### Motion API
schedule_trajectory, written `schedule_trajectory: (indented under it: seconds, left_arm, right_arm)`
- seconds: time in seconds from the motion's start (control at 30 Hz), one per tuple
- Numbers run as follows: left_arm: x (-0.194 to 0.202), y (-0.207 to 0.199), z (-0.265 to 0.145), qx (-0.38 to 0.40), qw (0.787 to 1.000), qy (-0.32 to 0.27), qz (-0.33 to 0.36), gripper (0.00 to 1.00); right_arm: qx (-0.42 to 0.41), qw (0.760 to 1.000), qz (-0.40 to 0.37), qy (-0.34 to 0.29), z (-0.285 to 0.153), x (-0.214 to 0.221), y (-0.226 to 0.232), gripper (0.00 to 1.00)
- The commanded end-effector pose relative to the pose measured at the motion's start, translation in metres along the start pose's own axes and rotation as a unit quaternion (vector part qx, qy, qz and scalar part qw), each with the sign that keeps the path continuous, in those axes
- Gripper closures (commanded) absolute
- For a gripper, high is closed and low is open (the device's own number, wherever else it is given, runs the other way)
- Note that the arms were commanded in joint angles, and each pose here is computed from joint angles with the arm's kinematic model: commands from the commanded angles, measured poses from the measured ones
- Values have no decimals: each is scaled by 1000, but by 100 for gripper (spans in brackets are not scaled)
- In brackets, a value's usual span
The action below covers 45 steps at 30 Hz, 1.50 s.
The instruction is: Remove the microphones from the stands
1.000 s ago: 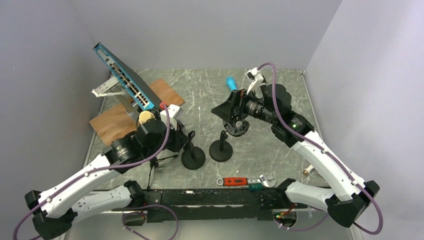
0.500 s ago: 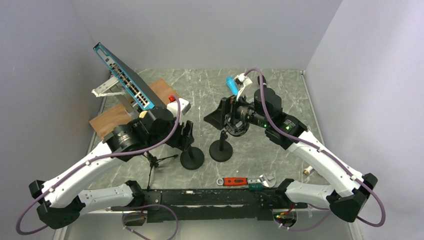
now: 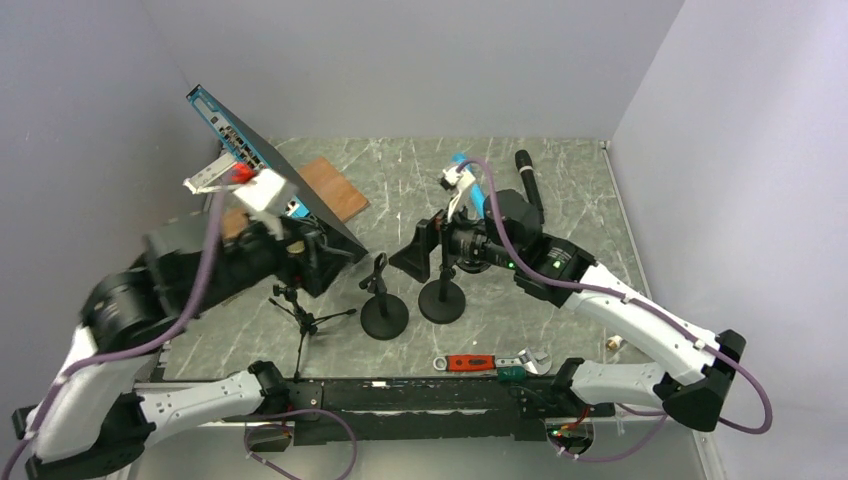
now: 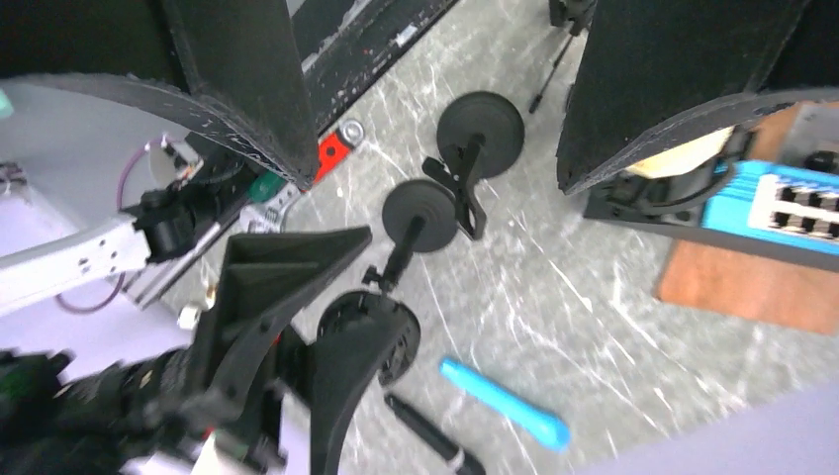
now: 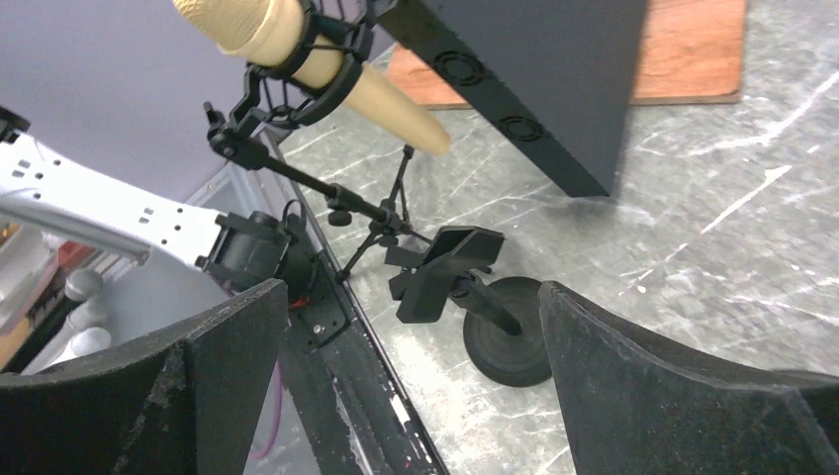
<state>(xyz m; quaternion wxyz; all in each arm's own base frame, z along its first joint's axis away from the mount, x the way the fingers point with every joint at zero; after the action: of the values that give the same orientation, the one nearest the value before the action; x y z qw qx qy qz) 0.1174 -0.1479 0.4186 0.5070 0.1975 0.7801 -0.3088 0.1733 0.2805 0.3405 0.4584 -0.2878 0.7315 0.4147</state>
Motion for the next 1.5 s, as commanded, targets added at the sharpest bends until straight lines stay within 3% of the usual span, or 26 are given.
schedule_trajectory:
  seconds: [0.0, 0.27, 0.5, 0.7, 0.9, 1.2, 1.47]
  left_arm:
    - [-24, 12, -57, -20, 996, -84, 5, 7]
    - [4, 66, -82, -184, 979, -92, -4, 7]
    - [21, 81, -61, -238, 965, -105, -30, 1]
    - [20, 75, -37, -222, 968, -114, -30, 2]
    - [26, 76, -11, -247, 966, -74, -3, 16]
    - [36, 79, 7, -261, 964, -49, 8, 55]
    - [36, 83, 2, -276, 960, -45, 17, 74]
  right_arm:
    - [-24, 998, -47, -33, 13, -15, 17, 0]
    - [-27, 997, -63, -33, 26, -19, 26, 0]
    - [-14, 998, -56, -21, 32, -14, 22, 0]
    - [8, 999, -42, -19, 26, -8, 16, 0]
    - [31, 999, -35, -16, 20, -3, 10, 0]
    - [37, 999, -34, -15, 18, -1, 8, 0]
    - [37, 999, -36, -14, 19, -1, 8, 0]
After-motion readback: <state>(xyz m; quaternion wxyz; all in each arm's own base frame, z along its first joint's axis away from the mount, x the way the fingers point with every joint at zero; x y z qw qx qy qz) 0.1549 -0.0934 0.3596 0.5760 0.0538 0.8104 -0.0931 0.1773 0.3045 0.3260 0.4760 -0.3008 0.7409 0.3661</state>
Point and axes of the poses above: each gripper's point midway between its finger pads, its own z axis out along the fingers, its own y axis along the line the jaws close on, x = y × z, the point moved 5 cm from there along -z, back along the fingers, and after that the axes turned 4 degrees about -z, right-handed, at the moved point
